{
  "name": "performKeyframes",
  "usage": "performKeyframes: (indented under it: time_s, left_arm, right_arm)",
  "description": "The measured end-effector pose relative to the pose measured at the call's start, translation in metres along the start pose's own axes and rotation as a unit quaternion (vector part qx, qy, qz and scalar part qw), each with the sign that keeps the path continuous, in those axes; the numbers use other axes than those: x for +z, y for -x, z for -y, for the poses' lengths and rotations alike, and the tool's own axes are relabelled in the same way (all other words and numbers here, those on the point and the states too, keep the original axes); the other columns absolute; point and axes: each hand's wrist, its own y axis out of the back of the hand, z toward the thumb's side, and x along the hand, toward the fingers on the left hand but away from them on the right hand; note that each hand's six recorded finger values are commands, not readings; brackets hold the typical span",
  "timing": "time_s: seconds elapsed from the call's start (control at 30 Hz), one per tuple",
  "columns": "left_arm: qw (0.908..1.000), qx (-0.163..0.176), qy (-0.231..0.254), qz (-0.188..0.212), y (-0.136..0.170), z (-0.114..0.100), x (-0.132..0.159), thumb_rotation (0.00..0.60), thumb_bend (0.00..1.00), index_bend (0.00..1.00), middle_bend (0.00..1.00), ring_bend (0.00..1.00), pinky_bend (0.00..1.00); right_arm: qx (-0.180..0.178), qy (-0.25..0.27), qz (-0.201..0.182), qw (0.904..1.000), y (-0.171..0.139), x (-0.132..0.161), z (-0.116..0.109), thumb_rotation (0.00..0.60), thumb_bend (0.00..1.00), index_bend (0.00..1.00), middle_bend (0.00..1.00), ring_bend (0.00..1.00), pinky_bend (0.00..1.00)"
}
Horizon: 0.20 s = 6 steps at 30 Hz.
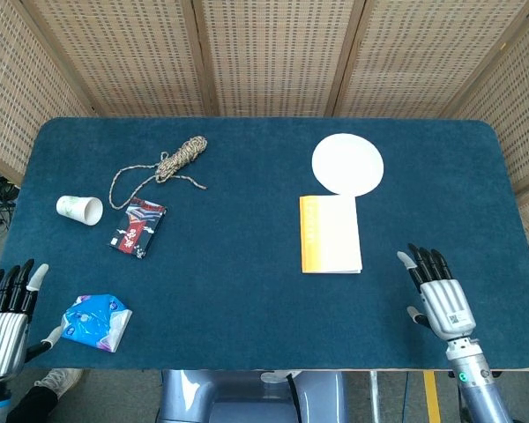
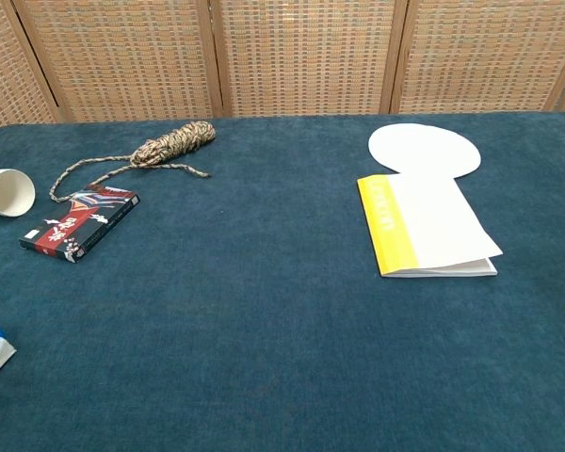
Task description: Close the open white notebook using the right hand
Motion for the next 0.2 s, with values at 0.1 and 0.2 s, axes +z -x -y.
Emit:
performKeyframes:
  time_s: [0.1,0.2]
  left_arm:
    - [1.0000,-0.004,-0.002,0.003,0.000,0.003,0.001,0.600,0.07,0.00,0.00,0.00,0.00]
    - [1.0000,-0.007,-0.001,0.006,-0.001,0.005,0.002,0.600,0.07,0.00,0.00,0.00,0.00]
  right_arm:
    - [-0.009,-0.017,-0.001,0.9998,-0.016,-0.006,-0.005,0.600,0.30,0.00,0.00,0.00,0.00]
    - [-0.008,-0.032,0.002,0.9994,-0.025,-0.012,-0.007,0.600,0.29,0.00,0.00,0.00,0.00]
